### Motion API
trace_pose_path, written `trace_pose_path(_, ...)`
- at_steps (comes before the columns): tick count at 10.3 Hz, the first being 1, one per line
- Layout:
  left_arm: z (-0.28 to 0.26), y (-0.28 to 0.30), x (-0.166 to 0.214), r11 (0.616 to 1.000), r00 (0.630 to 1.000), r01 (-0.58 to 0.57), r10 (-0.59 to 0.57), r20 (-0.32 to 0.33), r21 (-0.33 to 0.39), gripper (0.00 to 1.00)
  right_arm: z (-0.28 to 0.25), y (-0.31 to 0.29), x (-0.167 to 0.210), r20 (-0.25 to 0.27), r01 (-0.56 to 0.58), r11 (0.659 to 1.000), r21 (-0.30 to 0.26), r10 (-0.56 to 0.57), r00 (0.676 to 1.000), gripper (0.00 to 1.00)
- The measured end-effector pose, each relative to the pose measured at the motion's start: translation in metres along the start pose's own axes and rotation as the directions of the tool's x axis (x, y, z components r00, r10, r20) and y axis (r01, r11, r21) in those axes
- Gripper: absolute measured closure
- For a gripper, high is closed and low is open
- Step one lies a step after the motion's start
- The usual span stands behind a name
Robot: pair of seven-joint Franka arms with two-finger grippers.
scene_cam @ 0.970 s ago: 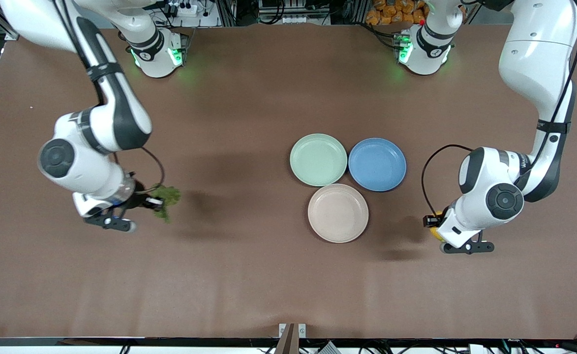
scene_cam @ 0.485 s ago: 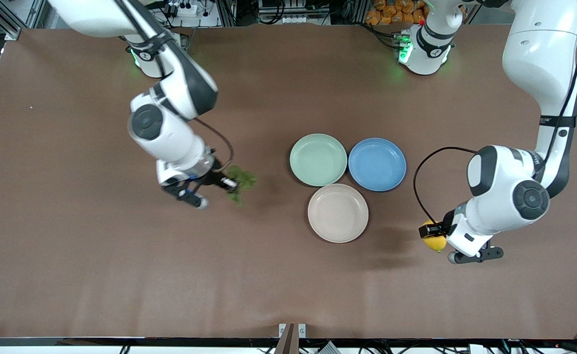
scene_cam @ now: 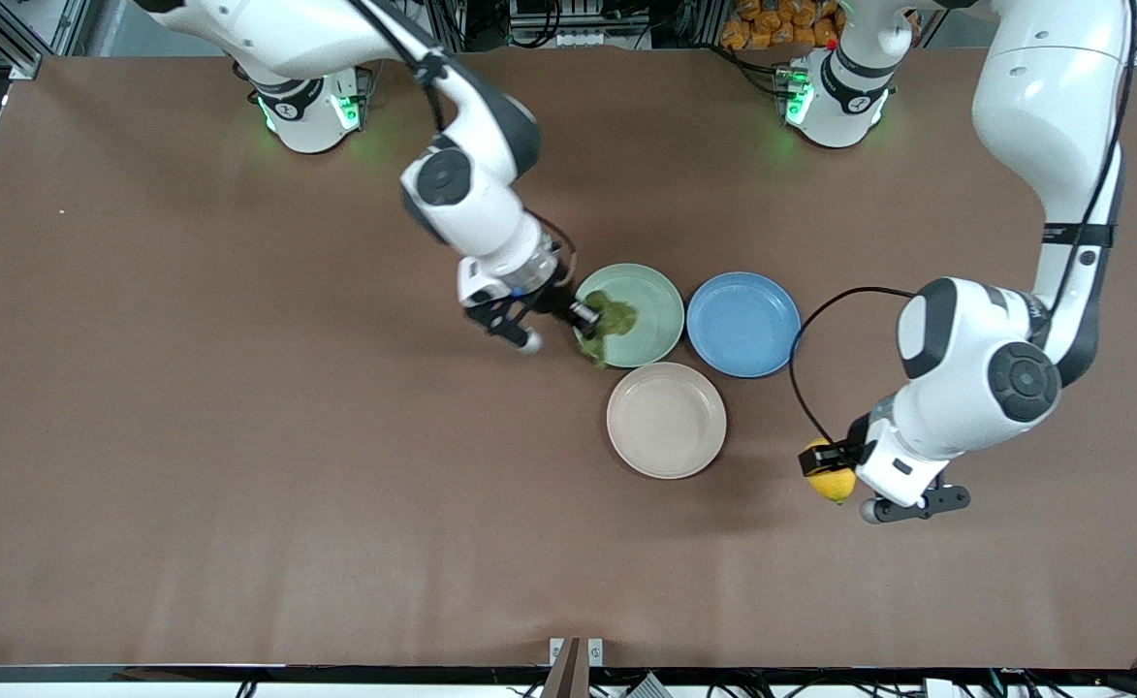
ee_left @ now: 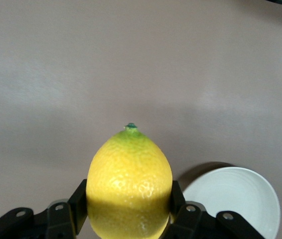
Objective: Place lemon and lettuce in plates
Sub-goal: 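Carry the lettuce to the green plate while the left gripper lifts the lemon, then release the lettuce on the green plate while the left gripper lowers the lemon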
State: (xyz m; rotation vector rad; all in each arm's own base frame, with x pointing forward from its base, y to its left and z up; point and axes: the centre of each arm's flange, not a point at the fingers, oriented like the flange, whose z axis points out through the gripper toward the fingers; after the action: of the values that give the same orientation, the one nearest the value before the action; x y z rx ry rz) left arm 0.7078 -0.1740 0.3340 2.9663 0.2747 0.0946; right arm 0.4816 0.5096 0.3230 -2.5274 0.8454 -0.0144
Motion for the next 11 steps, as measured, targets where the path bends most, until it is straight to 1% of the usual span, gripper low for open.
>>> trace_pose_path(2, 0.005, 0.023, -0.009, 0.999, 0.999, 0.034, -0.034, -0.011, -0.011, 0.33, 0.031, 0.010, -0.040, -0.035, 0.044, 0.998, -0.041, -0.046, 0.998, 0.97)
trace_pose_path(3, 0.007, 0.030, -0.011, 0.999, 0.999, 0.048, -0.048, -0.019, -0.018, 0.33, 0.044, 0.017, -0.050, -0.061, 0.082, 0.994, -0.065, -0.086, 0.994, 0.86)
trace_pose_path(4, 0.009, 0.037, -0.013, 0.998, 0.997, 0.066, -0.066, -0.027, -0.026, 0.33, 0.053, 0.023, -0.049, -0.082, 0.107, 0.991, -0.083, -0.114, 0.990, 0.73)
trace_pose_path(6, 0.015, 0.052, -0.020, 0.995, 0.995, 0.090, -0.091, -0.030, -0.035, 0.33, 0.056, 0.027, -0.031, -0.109, 0.106, 0.989, -0.099, -0.117, 0.987, 0.45)
trace_pose_path(7, 0.018, 0.059, -0.024, 0.995, 0.996, 0.089, -0.090, -0.027, -0.036, 0.33, 0.054, 0.028, -0.017, -0.122, 0.090, 0.989, -0.118, -0.105, 0.987, 0.33)
trace_pose_path(8, 0.022, 0.068, -0.030, 0.996, 0.996, 0.086, -0.087, -0.020, -0.034, 0.33, 0.046, 0.027, -0.001, -0.137, 0.071, 0.988, -0.139, -0.090, 0.987, 0.22)
trace_pose_path(9, 0.029, 0.080, -0.038, 0.995, 0.996, 0.091, -0.091, -0.010, -0.031, 0.33, 0.026, 0.022, 0.017, -0.148, 0.049, 0.988, -0.148, -0.071, 0.986, 0.07)
trace_pose_path(10, 0.040, 0.094, -0.049, 0.995, 0.996, 0.093, -0.093, 0.004, -0.027, 0.33, -0.006, 0.014, 0.035, -0.161, 0.043, 0.987, -0.155, -0.068, 0.985, 0.00)
trace_pose_path(11, 0.056, 0.110, -0.063, 0.995, 0.995, 0.093, -0.093, 0.021, -0.016, 0.33, -0.043, 0.008, 0.049, -0.185, 0.043, 0.984, -0.175, -0.075, 0.980, 0.00)
